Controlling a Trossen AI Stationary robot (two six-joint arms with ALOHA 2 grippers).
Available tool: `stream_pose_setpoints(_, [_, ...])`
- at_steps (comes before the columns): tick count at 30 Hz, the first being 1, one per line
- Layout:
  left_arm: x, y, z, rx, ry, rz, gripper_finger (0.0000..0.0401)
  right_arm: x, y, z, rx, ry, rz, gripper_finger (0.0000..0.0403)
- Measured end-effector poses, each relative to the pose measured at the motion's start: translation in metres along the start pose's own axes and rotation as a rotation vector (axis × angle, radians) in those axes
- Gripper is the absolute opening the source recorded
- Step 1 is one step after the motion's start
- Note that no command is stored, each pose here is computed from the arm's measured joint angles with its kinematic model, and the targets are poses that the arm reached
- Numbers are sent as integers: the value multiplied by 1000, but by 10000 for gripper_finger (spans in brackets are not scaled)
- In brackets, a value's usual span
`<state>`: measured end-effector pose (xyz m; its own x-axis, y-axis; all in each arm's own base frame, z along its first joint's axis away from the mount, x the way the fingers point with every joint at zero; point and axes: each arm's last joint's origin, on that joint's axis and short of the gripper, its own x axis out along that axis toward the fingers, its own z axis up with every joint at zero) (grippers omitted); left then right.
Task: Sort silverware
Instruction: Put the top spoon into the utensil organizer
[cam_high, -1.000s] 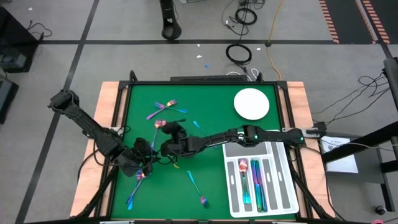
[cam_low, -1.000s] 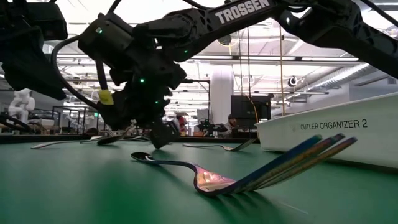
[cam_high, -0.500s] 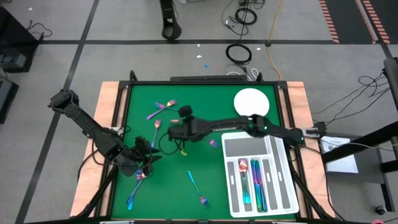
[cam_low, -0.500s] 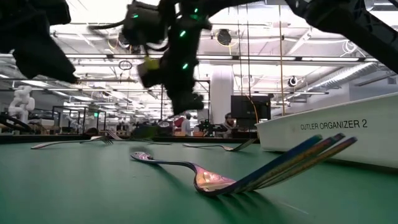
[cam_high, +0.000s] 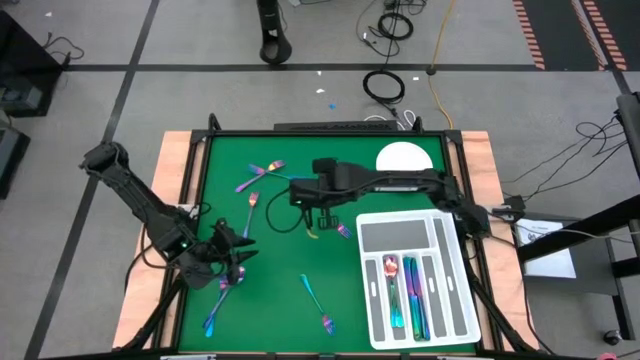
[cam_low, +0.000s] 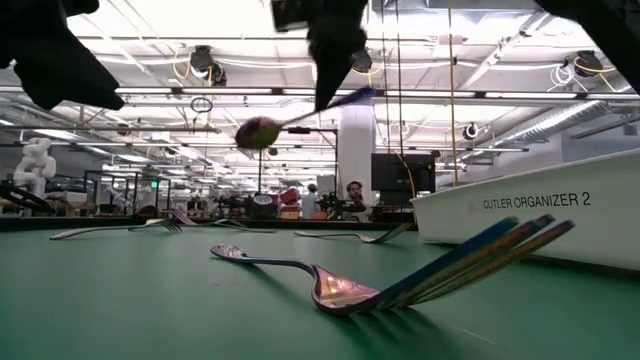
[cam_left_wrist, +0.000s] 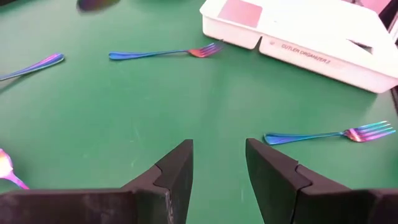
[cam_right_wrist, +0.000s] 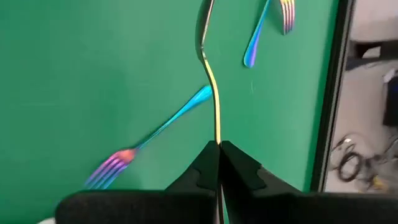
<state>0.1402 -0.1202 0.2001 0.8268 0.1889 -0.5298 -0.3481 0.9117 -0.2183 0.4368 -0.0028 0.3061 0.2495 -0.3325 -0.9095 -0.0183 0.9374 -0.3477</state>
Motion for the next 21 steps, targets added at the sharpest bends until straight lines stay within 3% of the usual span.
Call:
stream_pose_setpoints(7, [-5,-1,0,-1,-24,-19,148,-54,27,-26,116,45,-12,0])
stream_pose_setpoints(14, [-9,-4,1,0,-41,-29,148,-102,84,-56,257,-44,-17,0])
stream_pose_setpoints(21, [-14,-13,15,47,-118,-33,148,-107,135,-110,438,-2,-63,0])
